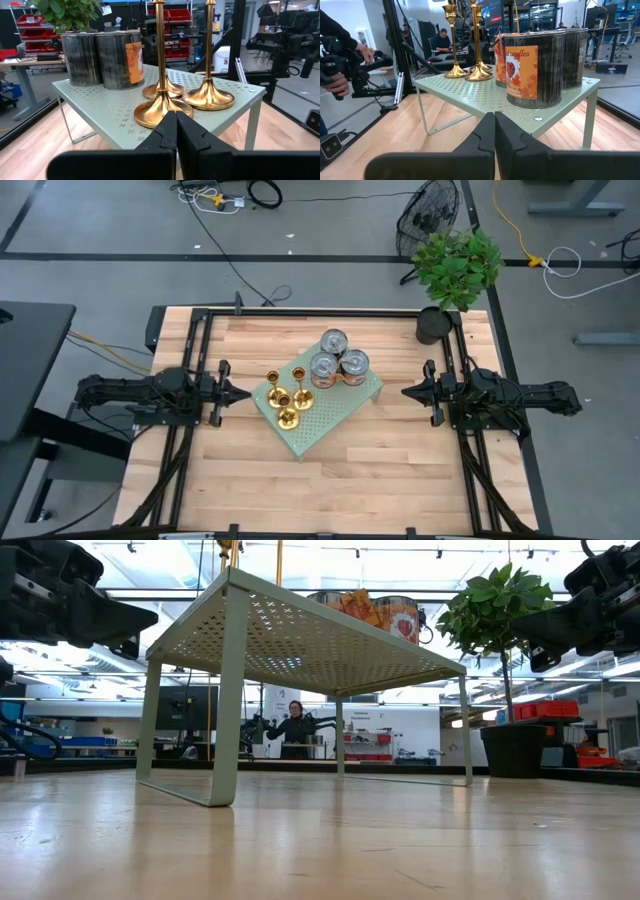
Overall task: Pick & Place candle stick holders
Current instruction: Return to Home Position
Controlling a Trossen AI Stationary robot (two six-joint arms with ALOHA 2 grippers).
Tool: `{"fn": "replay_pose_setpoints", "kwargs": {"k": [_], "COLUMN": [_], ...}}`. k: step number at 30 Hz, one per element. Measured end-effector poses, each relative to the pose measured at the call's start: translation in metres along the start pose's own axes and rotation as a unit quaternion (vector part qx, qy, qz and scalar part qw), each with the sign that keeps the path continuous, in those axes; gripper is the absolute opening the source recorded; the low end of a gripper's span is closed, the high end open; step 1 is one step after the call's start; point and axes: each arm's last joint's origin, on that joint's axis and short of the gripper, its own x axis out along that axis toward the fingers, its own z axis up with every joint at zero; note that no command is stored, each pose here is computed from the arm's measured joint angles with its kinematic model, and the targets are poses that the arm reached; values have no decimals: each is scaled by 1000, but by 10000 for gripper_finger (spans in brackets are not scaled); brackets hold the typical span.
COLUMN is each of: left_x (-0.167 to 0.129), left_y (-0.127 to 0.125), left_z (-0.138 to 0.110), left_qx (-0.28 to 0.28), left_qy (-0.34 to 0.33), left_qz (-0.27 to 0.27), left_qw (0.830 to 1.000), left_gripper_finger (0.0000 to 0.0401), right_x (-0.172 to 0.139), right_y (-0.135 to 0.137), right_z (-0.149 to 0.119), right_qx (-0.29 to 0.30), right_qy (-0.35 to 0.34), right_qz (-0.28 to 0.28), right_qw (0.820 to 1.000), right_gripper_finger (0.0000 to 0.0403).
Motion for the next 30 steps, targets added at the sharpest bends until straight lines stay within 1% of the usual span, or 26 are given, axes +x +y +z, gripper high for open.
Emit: {"fn": "replay_pose_setpoints", "kwargs": {"k": [9,18,30], "left_x": [0,0,0], "left_y": [0,0,0], "left_z": [0,3,4], "left_qx": [-1,-2,-3], "left_qy": [1,-18,-23], "left_qz": [2,4,4], "left_qw": [1000,1000,1000], "left_gripper_finger": [3,3,3], "right_x": [0,0,0], "right_y": [0,0,0], "right_z": [0,0,0], "right_qx": [0,0,0], "right_qy": [0,0,0], "right_qz": [0,0,0], "right_qw": [1000,1000,1000], "right_gripper_finger": [3,3,3]}}
